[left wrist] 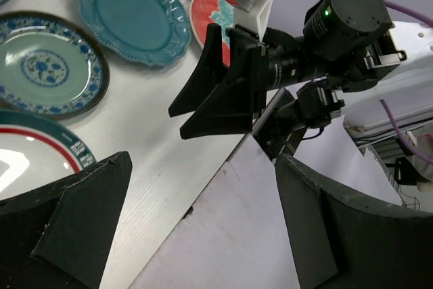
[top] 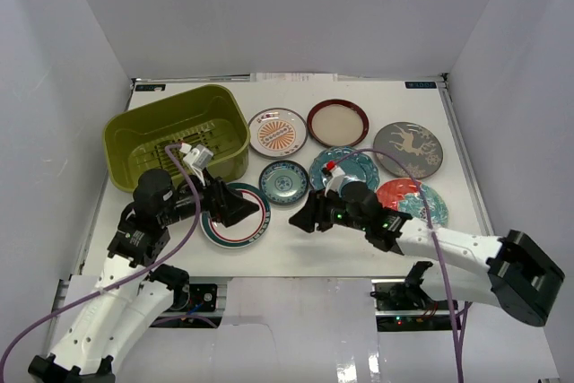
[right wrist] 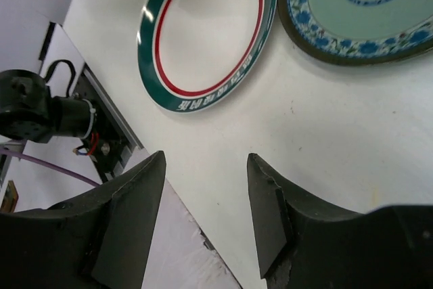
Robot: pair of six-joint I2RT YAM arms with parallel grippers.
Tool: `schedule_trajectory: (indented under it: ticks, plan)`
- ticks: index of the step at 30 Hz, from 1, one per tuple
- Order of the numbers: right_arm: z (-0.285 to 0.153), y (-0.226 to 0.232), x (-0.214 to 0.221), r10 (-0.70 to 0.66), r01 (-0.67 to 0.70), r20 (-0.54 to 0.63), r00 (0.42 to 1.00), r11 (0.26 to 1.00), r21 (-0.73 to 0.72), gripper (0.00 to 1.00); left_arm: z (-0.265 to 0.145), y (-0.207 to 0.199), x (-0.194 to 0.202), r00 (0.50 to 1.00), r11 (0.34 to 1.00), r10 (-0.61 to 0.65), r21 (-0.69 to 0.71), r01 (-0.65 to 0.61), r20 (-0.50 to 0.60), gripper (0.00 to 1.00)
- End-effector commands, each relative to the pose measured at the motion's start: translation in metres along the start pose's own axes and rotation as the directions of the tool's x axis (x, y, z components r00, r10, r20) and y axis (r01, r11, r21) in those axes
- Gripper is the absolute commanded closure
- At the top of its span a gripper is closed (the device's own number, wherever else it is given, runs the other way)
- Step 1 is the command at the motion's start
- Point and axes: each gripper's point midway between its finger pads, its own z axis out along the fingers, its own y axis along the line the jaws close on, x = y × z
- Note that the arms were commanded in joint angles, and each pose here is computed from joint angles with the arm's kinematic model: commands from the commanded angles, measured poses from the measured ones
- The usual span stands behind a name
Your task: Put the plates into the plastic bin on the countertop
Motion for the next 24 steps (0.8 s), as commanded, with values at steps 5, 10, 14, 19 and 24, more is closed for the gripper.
schedule_trajectory:
  ticks: [5,10,14,19,24]
  plan:
    - [0.047,0.014,0.011,0.054,-0.056,0.065,0.996,0.998,0.036,0.43,-0.026,0.03,0.015,0.995,0.957,-0.099,-0.277,0.087,-0.032,0.02]
    - [0.077,0.008,0.036,0.114,-0.115,0.011,0.993,0.992,0.043,0.42,-0.05,0.058,0.043,0.964,0.838,-0.26,-0.508,0.199,-0.051,0.02]
    - [0.102,0.012,0.038,0.15,-0.15,0.001,0.989,0.988,0.019,0.43,-0.066,0.075,0.06,0.939,0.73,-0.341,-0.642,0.235,-0.044,0.02]
    - [0.131,-0.001,0.035,0.207,-0.209,0.047,0.977,0.976,0.054,0.45,-0.084,0.083,0.073,0.907,0.617,-0.42,-0.739,0.27,-0.019,0.02]
    - [0.139,-0.013,0.035,0.253,-0.26,0.082,0.964,0.962,0.086,0.67,-0.101,0.095,0.075,0.91,0.526,-0.411,-0.803,0.28,0.048,0.04]
